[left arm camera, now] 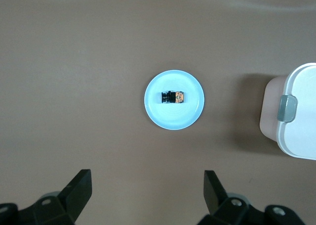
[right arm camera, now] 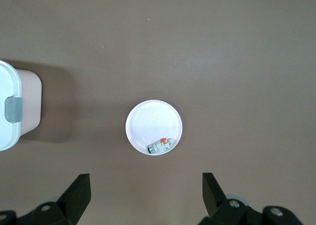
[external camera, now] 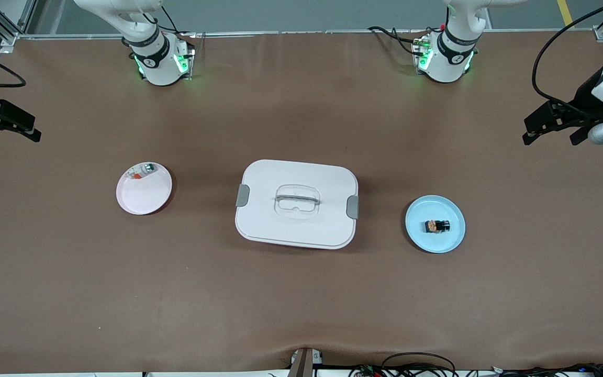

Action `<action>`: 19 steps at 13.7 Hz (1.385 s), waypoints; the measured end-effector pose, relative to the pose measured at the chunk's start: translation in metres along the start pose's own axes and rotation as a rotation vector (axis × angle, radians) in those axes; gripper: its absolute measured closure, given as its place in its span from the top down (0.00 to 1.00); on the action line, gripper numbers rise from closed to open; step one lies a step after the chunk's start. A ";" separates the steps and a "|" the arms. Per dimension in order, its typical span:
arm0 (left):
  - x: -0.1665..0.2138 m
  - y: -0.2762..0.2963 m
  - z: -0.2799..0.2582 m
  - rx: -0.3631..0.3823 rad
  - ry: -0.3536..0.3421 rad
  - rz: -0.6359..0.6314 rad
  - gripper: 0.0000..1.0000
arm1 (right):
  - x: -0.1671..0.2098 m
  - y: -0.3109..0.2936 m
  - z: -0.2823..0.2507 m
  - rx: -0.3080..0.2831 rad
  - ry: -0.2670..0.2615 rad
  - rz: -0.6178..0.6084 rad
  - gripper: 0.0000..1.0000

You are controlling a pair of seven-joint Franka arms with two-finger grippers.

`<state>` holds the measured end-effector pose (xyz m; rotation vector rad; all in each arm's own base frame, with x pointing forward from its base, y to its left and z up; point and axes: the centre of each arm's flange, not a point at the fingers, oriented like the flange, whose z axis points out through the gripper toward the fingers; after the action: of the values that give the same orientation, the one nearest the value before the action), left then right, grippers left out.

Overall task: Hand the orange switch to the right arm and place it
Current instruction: 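Reach the left gripper down to the switch on the blue plate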

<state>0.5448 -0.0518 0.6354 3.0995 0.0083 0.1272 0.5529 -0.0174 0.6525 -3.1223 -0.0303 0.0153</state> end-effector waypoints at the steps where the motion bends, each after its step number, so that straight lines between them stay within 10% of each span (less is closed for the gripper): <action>1: 0.000 0.000 0.000 0.000 0.000 0.000 1.00 | 0.000 0.000 0.000 0.000 0.000 0.002 1.00; 9: 0.014 -0.006 0.041 0.002 -0.079 -0.011 1.00 | 0.000 0.000 0.000 0.000 0.001 0.004 1.00; 14: 0.043 -0.009 0.151 0.001 -0.229 -0.016 1.00 | 0.000 0.000 -0.001 0.000 0.002 0.004 1.00; 19: 0.057 -0.010 0.265 -0.009 -0.186 -0.022 1.00 | 0.000 0.000 -0.001 0.000 0.001 0.004 1.00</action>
<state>0.6229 -0.0522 0.3762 3.0871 0.0357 -0.1611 0.5528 -0.0171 0.6533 -3.1223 -0.0244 0.0131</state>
